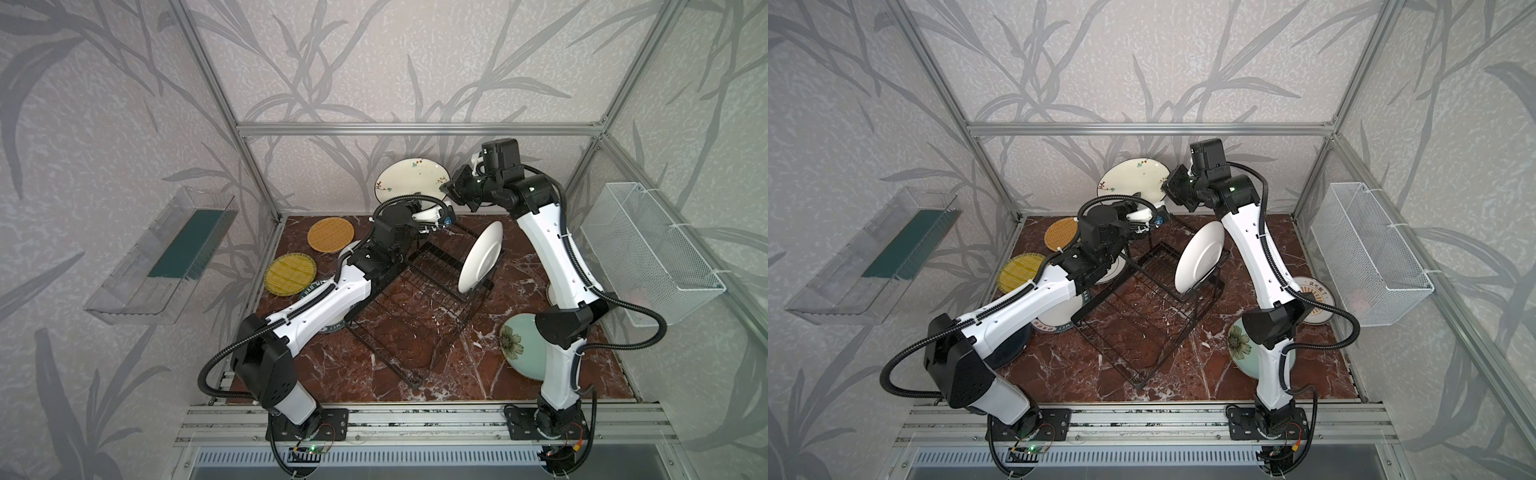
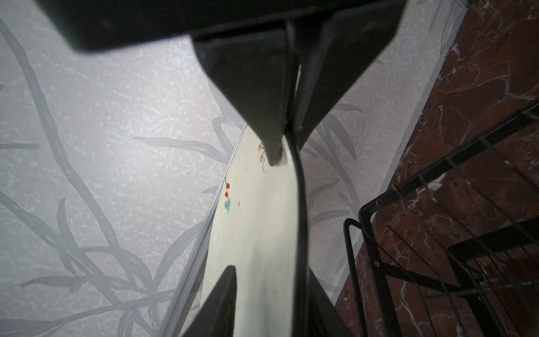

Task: Load plates into a dish rack
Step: Place the plate on the dish rack.

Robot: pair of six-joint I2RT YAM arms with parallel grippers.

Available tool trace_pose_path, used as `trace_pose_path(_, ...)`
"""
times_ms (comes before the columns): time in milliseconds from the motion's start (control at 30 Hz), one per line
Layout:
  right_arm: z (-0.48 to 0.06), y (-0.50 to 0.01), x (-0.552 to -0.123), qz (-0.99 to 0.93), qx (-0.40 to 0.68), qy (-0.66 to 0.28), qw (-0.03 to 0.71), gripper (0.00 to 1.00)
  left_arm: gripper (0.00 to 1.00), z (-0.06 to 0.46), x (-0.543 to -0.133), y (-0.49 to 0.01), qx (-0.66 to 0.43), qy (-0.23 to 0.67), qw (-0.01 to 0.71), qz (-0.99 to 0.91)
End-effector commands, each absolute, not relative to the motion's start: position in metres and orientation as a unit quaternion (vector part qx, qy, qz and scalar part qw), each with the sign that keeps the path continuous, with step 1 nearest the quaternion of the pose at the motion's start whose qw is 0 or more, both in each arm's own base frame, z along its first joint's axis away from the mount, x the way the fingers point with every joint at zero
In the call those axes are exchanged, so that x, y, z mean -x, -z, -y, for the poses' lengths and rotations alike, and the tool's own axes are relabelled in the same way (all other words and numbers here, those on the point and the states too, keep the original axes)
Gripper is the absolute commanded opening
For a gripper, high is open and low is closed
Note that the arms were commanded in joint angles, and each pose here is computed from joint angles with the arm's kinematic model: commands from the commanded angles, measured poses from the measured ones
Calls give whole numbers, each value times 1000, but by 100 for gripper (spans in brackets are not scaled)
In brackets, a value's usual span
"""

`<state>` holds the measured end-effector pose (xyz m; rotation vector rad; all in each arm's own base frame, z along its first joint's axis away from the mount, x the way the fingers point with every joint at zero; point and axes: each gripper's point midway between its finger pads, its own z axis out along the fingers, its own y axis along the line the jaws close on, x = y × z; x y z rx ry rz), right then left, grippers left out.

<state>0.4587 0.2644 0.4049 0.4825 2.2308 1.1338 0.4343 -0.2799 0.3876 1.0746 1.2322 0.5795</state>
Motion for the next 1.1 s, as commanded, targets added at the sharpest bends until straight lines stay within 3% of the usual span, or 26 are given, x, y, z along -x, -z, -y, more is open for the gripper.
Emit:
trace_pose_path(0,-266,-483,-437,-779,-139,-499,352,0,30,272,-440,-415,-439,-275,669,-533)
trace_pose_path(200,-268,-487,-439,-775,-129,-502,361,0,0,273,-436,-427,-422,-278,682,-529)
trace_pose_path(400,-271,-490,-442,-772,-123,-507,363,0,0,272,-428,-449,-406,-301,700,-504)
trace_pose_path(467,-272,-490,-444,-771,-119,-508,366,11,0,271,-426,-454,-401,-303,703,-503)
trace_pose_path(533,-271,-492,-446,-770,-116,-502,375,31,0,271,-422,-458,-402,-303,706,-499)
trace_pose_path(600,-268,-496,-452,-764,-111,-504,386,44,0,273,-415,-464,-403,-304,710,-491)
trace_pose_path(933,-224,-532,-489,-720,-88,-497,477,86,0,273,-356,-497,-386,-221,731,-518)
trace_pose_path(1067,-200,-545,-499,-696,-67,-519,492,91,0,261,-330,-507,-357,-136,730,-567)
